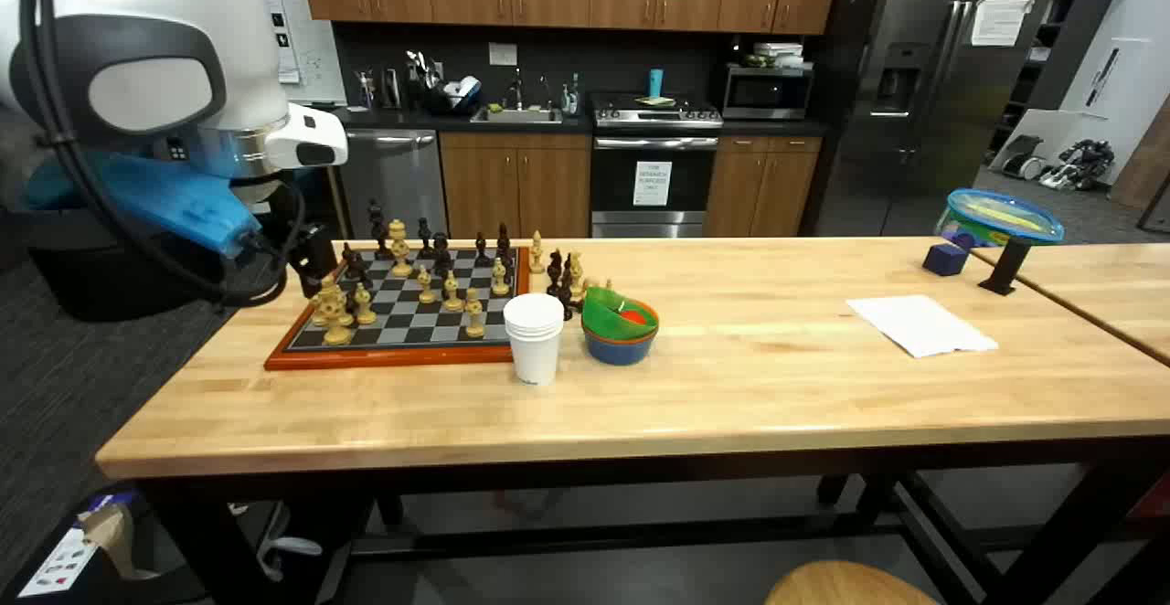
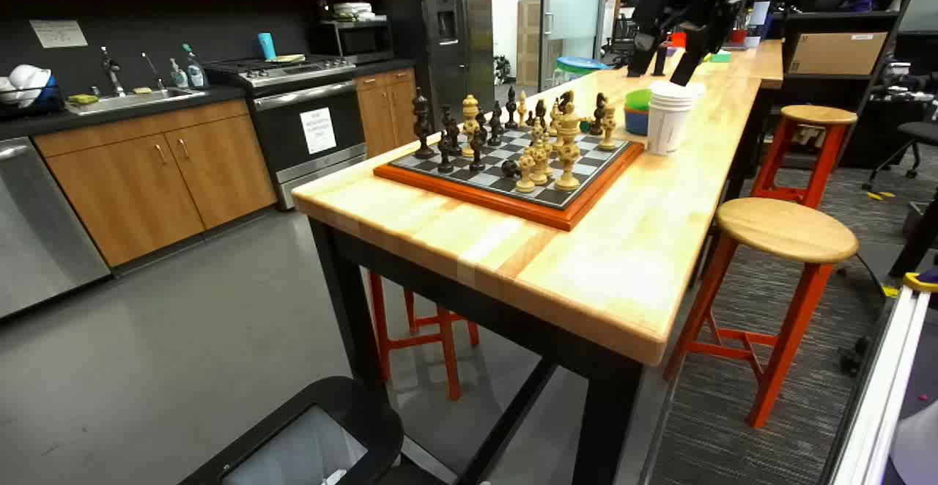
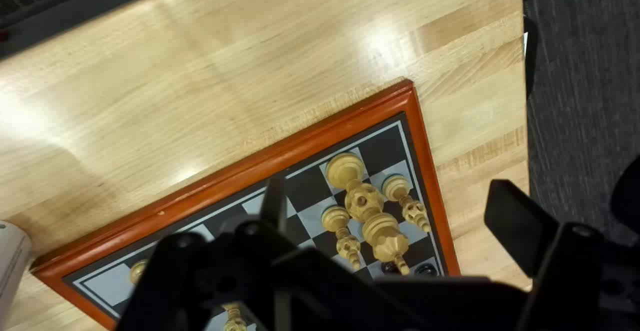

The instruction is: Move one black chess piece forward

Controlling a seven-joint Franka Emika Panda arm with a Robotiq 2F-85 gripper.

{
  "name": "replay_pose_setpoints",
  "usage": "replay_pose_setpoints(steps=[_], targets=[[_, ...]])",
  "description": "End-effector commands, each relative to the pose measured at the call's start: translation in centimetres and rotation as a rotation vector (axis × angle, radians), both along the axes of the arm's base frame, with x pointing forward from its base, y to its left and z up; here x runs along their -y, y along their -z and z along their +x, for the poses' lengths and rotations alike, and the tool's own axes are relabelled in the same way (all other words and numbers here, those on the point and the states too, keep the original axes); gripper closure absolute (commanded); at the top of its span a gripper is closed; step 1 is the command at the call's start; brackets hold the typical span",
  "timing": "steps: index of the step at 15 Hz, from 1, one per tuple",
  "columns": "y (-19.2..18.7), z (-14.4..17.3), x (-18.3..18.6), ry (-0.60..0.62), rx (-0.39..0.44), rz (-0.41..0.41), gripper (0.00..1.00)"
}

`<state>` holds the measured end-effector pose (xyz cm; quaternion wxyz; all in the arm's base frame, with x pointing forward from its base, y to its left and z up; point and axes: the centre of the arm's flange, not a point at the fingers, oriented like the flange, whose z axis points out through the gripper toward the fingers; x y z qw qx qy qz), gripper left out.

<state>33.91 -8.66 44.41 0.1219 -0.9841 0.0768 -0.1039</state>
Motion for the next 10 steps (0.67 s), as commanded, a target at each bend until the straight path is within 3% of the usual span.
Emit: replay_pose_setpoints(steps=[1, 7, 10], targets=[[0.0, 0.0, 0.0, 0.000, 0.000, 0.000, 0.00], [0.0, 0.0, 0.0, 0.000, 0.000, 0.000, 0.00], [0.0, 1.2, 0.8, -0.065, -0.011, -0.030, 0.00]])
